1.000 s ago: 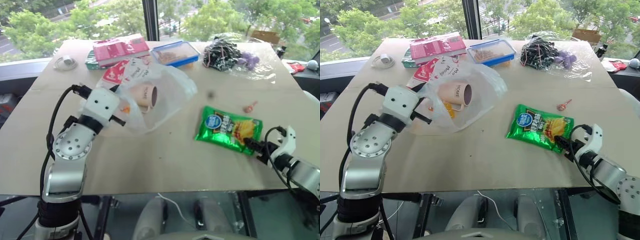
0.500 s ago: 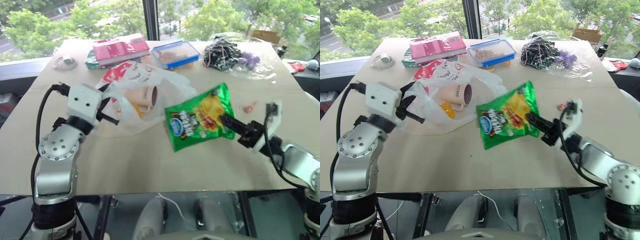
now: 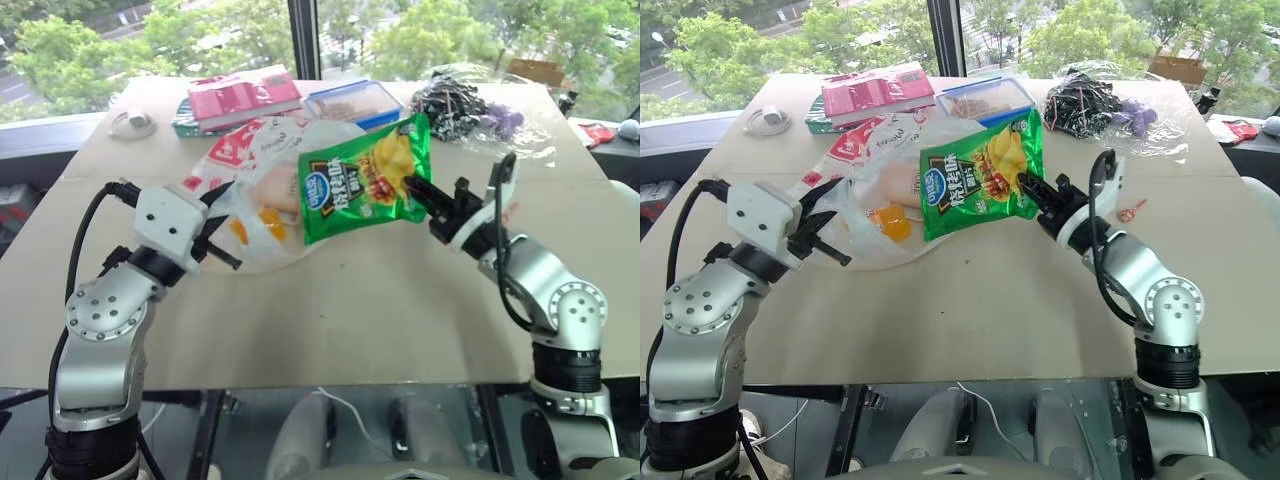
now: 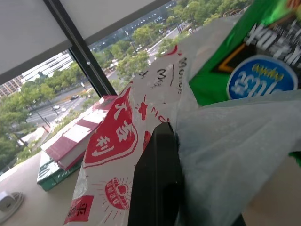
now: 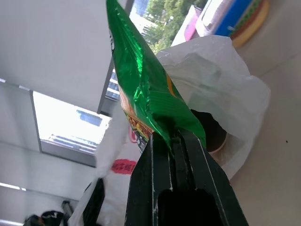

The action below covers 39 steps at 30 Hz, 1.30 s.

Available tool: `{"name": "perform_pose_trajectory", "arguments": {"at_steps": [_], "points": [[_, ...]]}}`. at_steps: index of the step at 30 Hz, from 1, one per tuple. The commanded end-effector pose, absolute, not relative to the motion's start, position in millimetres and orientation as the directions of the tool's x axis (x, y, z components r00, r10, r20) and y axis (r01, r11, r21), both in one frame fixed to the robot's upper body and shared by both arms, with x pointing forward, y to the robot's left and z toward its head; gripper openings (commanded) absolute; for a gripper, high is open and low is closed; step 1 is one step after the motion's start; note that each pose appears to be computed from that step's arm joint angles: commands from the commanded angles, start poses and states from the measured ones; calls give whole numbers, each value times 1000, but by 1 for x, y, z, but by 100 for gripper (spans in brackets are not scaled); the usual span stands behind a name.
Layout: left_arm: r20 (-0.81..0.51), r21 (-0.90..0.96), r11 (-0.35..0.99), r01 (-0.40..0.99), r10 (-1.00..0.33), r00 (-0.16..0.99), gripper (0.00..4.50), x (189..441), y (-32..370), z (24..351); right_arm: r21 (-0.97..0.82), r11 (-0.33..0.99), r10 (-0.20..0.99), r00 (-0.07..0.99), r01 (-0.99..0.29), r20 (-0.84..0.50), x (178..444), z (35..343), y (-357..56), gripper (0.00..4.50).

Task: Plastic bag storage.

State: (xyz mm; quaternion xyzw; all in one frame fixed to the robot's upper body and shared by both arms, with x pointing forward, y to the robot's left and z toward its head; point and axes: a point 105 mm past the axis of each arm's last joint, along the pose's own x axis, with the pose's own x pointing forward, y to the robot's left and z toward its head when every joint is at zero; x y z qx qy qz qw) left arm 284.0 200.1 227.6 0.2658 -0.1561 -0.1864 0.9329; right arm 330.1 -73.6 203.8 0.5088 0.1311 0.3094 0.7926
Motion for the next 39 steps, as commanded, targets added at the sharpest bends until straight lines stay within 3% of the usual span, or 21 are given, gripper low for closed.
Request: {"name": "perform_pose_trajectory", "arguments": {"at_steps": [1,5,12,20,29,33,36,39], "points": [[225,588,753,296,-504,834,0,276,179,240,919,205,617,773,-338,147,338,213,-57,3],[161,569,723,392,-565,809,0,272,163,224,950,70,600,773,-305,204,351,227,-41,3],[133,579,719,383,-547,826,0,276,168,217,949,-77,576,763,-307,293,361,255,-40,3],[238,579,751,316,-527,816,0,289,162,245,928,86,809,569,-363,147,340,225,31,3],[250,598,726,341,-573,781,0,281,152,250,916,126,902,428,-381,54,341,205,102,3],[233,594,722,354,-576,783,0,277,150,246,835,221,914,407,-503,3,347,201,128,3],[219,568,744,351,-548,807,0,276,156,240,741,294,888,460,-604,23,366,208,123,72],[223,524,784,331,-502,836,0,279,166,238,622,335,878,475,-708,67,372,224,102,202]]}}
